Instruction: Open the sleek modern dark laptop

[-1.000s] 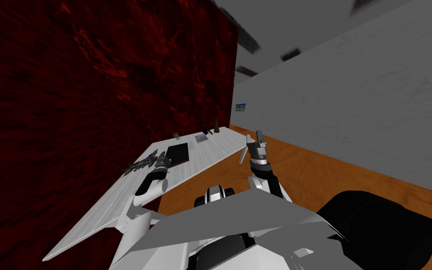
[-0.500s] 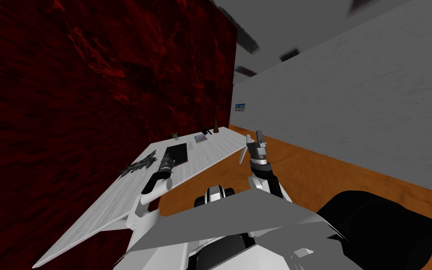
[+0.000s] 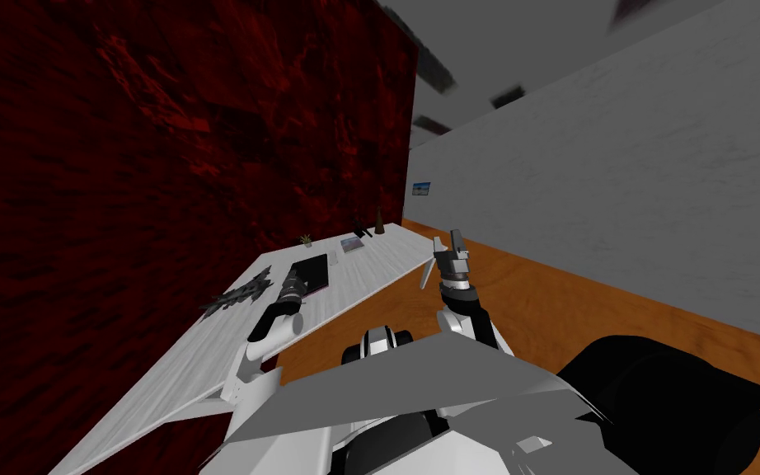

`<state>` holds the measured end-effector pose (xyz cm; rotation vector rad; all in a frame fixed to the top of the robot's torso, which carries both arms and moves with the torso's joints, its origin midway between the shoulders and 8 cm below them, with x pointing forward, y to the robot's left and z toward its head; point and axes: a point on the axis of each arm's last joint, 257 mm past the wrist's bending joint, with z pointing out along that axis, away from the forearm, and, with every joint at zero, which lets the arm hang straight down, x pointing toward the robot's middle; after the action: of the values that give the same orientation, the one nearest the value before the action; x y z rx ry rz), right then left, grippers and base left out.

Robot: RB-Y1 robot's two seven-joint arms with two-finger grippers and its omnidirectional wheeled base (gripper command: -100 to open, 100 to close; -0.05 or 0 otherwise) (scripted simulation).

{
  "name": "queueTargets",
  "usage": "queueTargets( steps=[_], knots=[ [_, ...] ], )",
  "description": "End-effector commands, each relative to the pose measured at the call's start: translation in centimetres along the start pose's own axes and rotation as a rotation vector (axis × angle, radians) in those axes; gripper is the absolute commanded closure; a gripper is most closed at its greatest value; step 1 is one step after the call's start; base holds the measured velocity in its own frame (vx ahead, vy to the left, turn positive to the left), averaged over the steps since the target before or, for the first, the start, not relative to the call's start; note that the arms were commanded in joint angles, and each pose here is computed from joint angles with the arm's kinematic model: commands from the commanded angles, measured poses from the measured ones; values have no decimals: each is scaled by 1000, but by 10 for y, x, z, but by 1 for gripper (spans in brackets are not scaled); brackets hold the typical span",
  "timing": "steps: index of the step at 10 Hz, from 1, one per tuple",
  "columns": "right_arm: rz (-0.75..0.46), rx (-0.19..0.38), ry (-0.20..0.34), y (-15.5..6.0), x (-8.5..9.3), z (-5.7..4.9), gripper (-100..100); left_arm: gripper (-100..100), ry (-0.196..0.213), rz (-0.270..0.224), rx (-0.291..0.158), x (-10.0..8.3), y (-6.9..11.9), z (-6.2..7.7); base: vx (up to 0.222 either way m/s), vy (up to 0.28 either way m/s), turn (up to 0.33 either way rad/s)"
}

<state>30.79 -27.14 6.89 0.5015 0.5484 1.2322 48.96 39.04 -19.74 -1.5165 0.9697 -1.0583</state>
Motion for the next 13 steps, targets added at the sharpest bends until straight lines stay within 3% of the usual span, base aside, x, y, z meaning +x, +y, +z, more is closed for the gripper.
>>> queueTargets(
  steps=[1,7,8,9,13],
  knots=[
    [0,0,0,0,0,0,0,-100,-20,-4,-1,-12,-17,-6,0,-17,-72],
    [0,0,0,0,0,0,0,-100,-57,-6,5,-35,-53,-21,1,-14,-66],
    [0,0,0,0,0,0,0,-100,-53,-5,7,-32,-49,-18,2,-4,-13],
    [0,0,0,0,0,0,0,0,-54,-6,5,-33,-49,-18,0,0,0],
    [0,0,0,0,0,0,0,0,-54,-6,5,-32,-49,-18,0,0,0]
  ],
)
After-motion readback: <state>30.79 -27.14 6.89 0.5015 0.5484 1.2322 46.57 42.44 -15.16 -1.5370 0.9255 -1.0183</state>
